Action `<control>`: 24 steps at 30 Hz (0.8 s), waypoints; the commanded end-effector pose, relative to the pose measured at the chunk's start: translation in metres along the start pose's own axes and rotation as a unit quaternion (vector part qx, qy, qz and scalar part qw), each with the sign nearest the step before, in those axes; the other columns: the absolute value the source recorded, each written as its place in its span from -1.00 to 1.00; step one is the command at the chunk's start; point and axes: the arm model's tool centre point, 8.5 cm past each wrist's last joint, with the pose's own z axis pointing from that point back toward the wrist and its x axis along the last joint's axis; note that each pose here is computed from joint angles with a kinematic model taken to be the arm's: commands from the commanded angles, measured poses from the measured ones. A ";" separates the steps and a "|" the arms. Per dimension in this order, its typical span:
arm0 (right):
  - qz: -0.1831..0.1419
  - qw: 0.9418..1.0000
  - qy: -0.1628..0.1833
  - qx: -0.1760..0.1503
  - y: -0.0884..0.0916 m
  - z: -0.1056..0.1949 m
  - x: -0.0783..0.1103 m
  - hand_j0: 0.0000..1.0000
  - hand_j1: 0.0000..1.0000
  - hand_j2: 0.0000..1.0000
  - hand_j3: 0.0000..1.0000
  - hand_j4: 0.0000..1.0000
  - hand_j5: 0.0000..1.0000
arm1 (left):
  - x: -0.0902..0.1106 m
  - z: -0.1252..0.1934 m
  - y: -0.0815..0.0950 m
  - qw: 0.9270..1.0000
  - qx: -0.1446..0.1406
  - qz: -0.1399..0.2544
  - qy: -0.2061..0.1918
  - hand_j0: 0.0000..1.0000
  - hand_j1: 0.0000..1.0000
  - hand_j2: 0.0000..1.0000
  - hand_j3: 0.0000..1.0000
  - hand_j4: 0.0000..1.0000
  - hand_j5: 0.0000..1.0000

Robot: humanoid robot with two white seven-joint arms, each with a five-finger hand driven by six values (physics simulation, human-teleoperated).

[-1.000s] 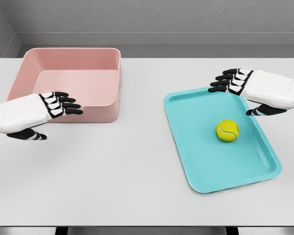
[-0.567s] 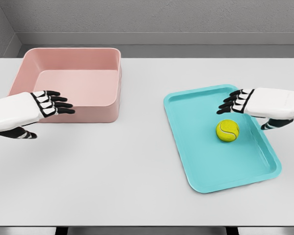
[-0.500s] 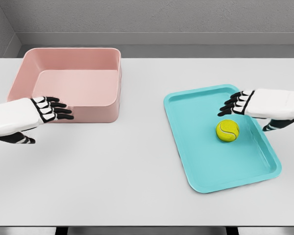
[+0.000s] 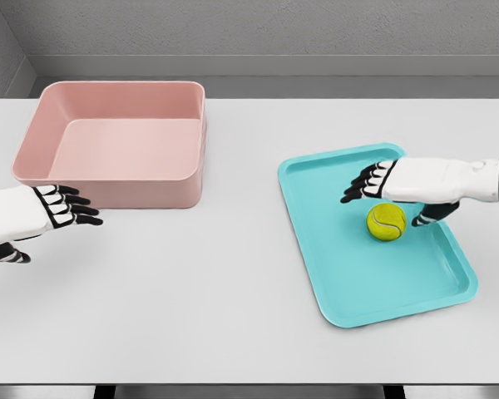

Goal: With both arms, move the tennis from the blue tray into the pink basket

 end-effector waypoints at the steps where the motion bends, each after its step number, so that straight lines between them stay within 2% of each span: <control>1: -0.018 1.000 0.005 0.011 0.013 -0.008 -0.008 0.97 0.97 0.97 0.97 0.97 0.97 | -0.001 0.001 0.001 1.000 0.000 0.001 0.001 1.00 1.00 1.00 1.00 1.00 1.00; 11: -0.038 0.999 0.014 0.027 0.029 -0.012 -0.017 0.97 0.97 0.97 0.97 0.97 0.97 | 0.000 0.001 0.000 1.000 -0.001 0.002 0.001 1.00 1.00 1.00 1.00 1.00 1.00; 16: -0.039 0.999 0.008 0.033 0.033 -0.017 -0.014 0.97 0.97 0.97 0.97 0.97 0.97 | 0.004 -0.003 -0.016 1.000 -0.019 0.005 -0.004 1.00 1.00 1.00 1.00 1.00 1.00; 24: -0.049 0.998 0.012 0.041 0.042 -0.021 -0.019 0.97 0.97 0.97 0.97 0.97 0.97 | 0.003 -0.001 -0.018 1.000 -0.024 0.006 0.000 1.00 1.00 1.00 1.00 1.00 1.00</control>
